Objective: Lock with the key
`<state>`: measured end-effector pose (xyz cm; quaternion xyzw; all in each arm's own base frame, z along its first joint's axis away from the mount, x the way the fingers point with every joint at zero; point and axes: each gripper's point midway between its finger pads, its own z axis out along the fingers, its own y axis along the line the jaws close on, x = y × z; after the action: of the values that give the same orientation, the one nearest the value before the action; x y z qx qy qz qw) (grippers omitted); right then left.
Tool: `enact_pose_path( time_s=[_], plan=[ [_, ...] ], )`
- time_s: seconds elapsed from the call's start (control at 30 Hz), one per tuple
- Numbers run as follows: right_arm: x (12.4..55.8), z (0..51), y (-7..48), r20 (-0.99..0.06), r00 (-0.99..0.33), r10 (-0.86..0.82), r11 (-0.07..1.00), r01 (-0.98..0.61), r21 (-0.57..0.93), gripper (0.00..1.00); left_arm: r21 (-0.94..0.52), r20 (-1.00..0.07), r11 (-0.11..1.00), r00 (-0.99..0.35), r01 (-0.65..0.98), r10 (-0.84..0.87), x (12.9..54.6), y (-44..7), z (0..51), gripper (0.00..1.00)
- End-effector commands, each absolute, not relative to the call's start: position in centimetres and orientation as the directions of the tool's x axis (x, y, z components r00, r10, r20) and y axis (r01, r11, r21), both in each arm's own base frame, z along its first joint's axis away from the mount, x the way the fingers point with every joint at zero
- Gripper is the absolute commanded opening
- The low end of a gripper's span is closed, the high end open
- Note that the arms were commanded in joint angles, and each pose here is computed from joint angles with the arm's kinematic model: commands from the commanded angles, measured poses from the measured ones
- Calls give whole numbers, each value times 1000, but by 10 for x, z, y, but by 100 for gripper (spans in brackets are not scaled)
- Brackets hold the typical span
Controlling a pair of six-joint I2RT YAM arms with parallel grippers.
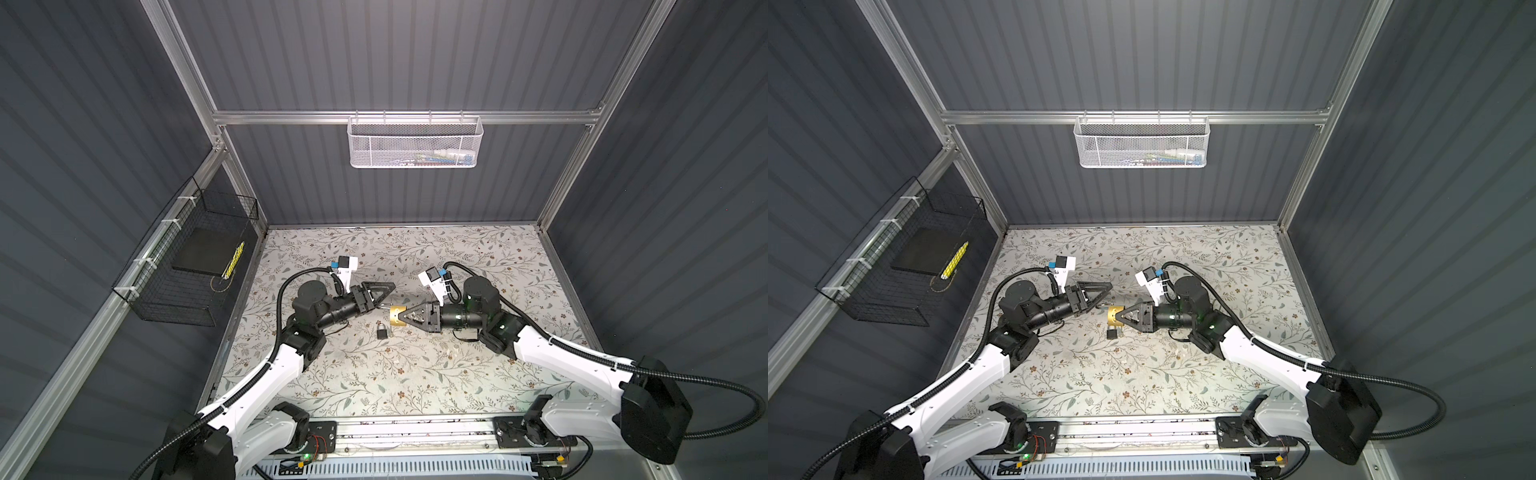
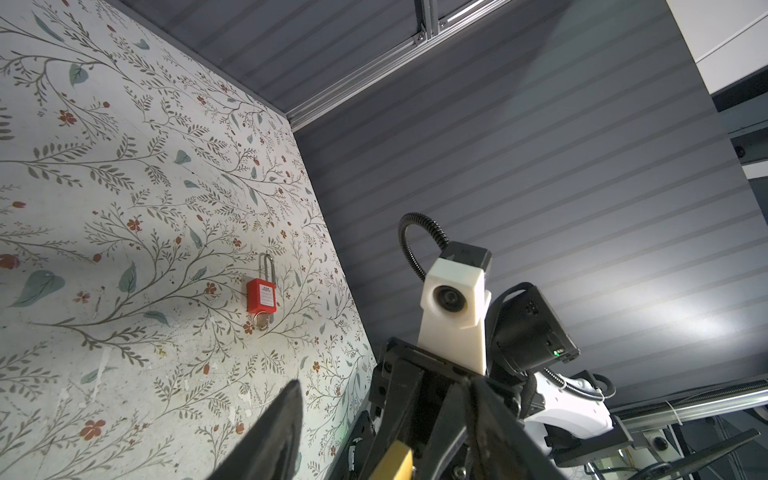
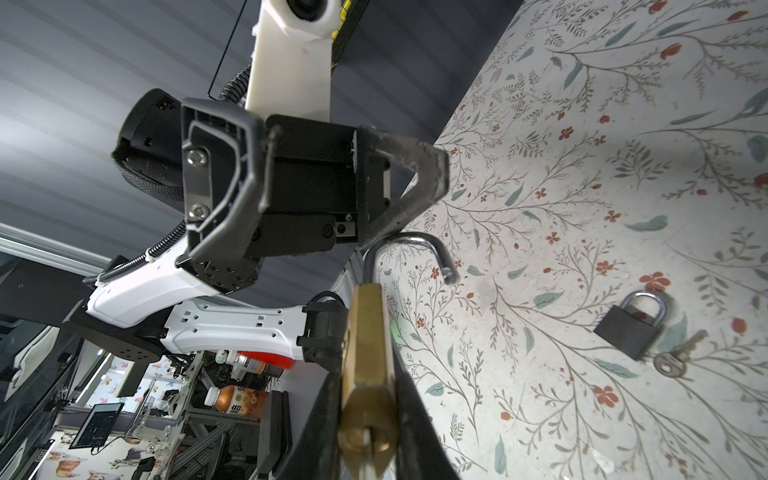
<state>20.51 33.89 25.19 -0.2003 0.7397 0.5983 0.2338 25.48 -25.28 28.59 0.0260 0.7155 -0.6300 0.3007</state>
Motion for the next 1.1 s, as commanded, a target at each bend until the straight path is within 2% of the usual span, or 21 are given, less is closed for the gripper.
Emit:
enact_pose_path(
  time_s=[0.0,0.5,0.77,1.07],
  plan=[
    [207,292,343,-667,-744,30,120,-660,741,0,-879,-476,199,-821,434,-315,247,-253,289,63],
    [217,300,335,-662,-745,83,97,-655,750,0,-877,-480,203,-823,436,-305,241,-251,290,64],
    [215,302,333,-661,-746,83,81,-656,751,0,-869,-493,208,-819,448,-294,240,-251,294,74],
    [222,299,327,-654,-749,109,98,-646,757,0,-867,-496,207,-817,453,-293,238,-251,297,70]
  ],
)
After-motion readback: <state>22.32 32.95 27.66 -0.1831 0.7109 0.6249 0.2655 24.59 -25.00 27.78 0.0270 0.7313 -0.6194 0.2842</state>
